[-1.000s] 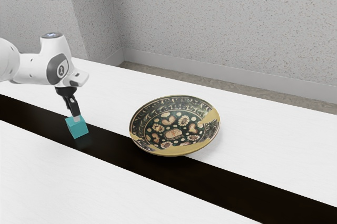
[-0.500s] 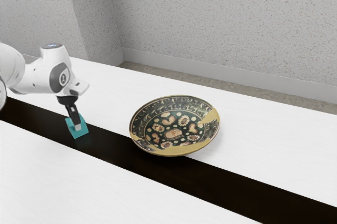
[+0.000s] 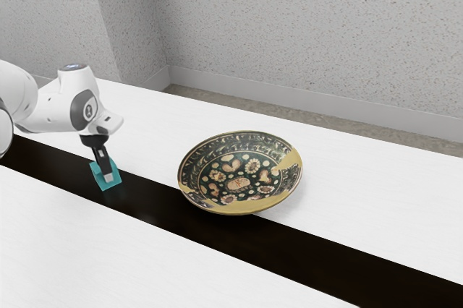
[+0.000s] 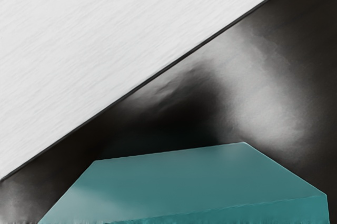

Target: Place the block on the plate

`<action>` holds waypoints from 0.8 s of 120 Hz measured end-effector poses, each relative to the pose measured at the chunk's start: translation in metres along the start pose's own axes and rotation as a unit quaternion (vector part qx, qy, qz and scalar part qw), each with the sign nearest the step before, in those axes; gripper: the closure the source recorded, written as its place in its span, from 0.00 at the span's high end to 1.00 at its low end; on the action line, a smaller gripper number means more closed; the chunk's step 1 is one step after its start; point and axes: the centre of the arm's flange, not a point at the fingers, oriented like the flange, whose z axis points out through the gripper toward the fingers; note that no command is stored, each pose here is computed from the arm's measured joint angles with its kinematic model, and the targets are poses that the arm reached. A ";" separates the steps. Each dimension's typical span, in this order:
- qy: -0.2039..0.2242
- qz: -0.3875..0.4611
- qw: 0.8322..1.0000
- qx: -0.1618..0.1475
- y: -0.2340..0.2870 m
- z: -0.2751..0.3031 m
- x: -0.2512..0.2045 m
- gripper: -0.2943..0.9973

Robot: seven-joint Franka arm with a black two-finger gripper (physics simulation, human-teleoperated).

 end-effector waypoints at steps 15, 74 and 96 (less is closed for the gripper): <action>0.000 0.004 1.000 0.002 0.000 -0.002 0.001 0.65; 0.005 0.009 1.000 0.011 -0.001 -0.014 0.001 0.59; 0.007 0.009 1.000 0.015 -0.002 -0.020 0.001 0.57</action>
